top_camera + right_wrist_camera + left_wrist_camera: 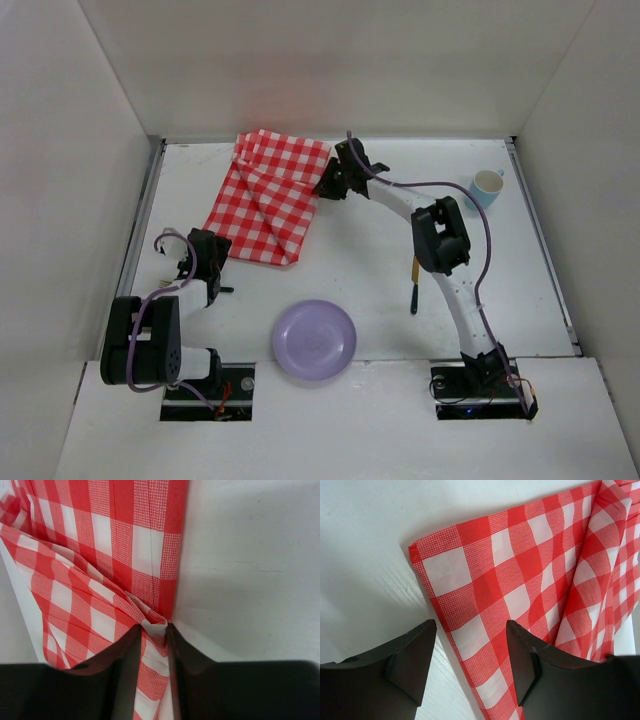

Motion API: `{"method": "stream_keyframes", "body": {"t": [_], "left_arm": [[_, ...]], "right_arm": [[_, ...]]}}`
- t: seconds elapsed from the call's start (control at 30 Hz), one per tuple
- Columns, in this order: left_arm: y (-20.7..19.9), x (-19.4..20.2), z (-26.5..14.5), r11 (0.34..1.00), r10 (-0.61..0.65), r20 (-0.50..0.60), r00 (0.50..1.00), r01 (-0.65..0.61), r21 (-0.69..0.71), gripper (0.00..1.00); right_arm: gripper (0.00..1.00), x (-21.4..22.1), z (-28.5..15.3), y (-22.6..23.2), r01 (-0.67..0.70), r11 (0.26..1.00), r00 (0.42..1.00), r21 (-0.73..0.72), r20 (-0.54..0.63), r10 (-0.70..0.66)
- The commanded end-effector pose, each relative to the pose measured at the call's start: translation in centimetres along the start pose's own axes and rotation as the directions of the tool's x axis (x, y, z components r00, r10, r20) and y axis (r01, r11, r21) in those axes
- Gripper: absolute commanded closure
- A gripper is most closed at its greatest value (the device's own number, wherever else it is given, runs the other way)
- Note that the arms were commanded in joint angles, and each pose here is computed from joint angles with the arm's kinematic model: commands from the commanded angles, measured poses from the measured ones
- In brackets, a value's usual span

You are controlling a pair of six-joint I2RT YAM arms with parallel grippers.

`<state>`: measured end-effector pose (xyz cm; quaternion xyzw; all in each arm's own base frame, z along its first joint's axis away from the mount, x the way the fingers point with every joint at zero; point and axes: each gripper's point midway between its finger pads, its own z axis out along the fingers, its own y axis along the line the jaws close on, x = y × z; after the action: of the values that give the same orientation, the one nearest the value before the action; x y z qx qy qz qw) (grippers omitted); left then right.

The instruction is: Set the dinner table for one person

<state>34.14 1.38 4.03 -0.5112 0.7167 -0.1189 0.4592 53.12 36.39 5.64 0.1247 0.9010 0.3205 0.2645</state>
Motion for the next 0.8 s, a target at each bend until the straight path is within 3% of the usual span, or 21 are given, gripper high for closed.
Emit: {"method": "stream_keyframes", "body": {"t": [0.0, 0.07, 0.17, 0.53, 0.67, 0.77], "left_arm": [[-0.7, -1.0, -0.1, 0.999, -0.03, 0.035, 0.999, 0.028, 0.036, 0.44], [-0.8, -1.2, -0.1, 0.999, -0.026, 0.036, 0.999, 0.025, 0.036, 0.42], [-0.6, -1.3, 0.0, 0.999, -0.019, 0.041, 0.999, 0.018, 0.029, 0.4], [0.2, -1.2, 1.0, 1.0, -0.001, 0.035, 0.999, 0.001, -0.021, 0.37], [-0.1, 0.0, 1.6, 0.999, 0.029, 0.003, 1.0, -0.029, -0.025, 0.48], [-0.1, 0.4, 2.0, 0.999, 0.041, -0.001, 0.999, -0.041, -0.033, 0.65]], "right_arm": [[0.72, -0.2, -0.1, 0.8, -0.015, 1.0, 1.0, -0.026, -0.008, 0.015], [0.81, -0.4, -0.5, 1.0, -0.015, 0.999, 1.0, -0.033, 0.011, 0.015], [0.85, -1.6, -2.1, 2.1, 0.005, 0.998, 0.997, -0.065, 0.083, 0.001], [0.85, -7.4, -11.4, 2.6, 0.037, 0.989, 0.941, -0.143, 0.337, 0.014], [0.85, -8.1, -13.6, 1.8, 0.025, 0.987, 0.927, -0.157, 0.373, 0.036], [0.85, -8.8, -15.7, 1.1, 0.015, 0.984, 0.91, -0.175, 0.411, 0.059]]}}
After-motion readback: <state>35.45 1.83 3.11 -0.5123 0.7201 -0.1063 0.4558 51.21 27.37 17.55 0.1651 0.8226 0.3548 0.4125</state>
